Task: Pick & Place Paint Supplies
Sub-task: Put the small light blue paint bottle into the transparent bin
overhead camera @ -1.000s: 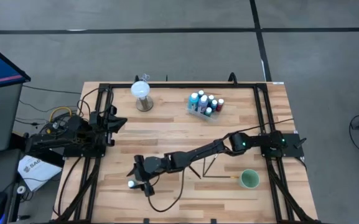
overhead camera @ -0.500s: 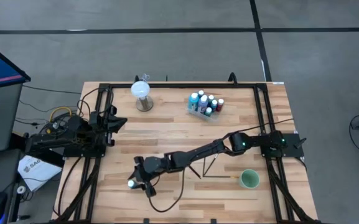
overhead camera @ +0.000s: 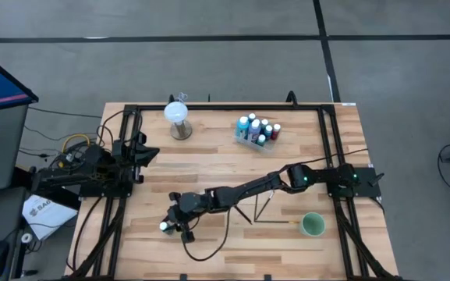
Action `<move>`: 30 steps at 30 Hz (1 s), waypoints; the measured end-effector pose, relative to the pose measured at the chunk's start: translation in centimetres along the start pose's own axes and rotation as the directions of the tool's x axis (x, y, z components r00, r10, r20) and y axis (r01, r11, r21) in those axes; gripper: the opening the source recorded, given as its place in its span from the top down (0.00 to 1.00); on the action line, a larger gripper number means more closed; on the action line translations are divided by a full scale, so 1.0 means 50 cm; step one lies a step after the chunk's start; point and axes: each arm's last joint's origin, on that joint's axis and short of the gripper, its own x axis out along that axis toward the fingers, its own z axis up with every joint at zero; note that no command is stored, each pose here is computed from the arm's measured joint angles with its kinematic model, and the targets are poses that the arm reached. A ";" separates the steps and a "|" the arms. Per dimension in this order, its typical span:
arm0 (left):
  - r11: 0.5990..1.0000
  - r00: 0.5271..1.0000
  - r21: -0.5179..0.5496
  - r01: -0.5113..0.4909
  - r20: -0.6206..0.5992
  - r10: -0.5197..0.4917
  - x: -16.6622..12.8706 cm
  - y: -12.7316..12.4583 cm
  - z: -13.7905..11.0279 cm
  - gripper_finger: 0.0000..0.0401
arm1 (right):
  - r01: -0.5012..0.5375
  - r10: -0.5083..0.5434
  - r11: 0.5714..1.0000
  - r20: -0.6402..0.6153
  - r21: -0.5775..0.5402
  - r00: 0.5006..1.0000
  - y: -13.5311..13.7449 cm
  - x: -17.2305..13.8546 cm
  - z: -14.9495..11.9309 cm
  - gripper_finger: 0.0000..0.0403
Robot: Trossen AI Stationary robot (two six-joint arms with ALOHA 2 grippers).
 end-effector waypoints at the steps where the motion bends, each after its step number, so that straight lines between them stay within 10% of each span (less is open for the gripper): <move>1: 1.000 1.000 0.000 0.000 0.000 0.000 0.000 0.000 0.000 1.00 | 0.005 -0.005 1.000 0.000 0.002 1.000 -0.004 -0.001 0.001 0.76; 21: 1.000 1.000 0.000 0.000 0.000 0.000 0.000 0.000 0.000 1.00 | 0.125 -0.144 0.982 -0.132 -0.142 0.981 -0.064 -0.228 0.207 0.76; 30: 1.000 1.000 0.000 0.000 0.003 0.000 0.000 0.000 0.001 1.00 | 0.288 -0.339 0.939 -0.376 -0.186 0.862 -0.047 -0.436 0.283 0.76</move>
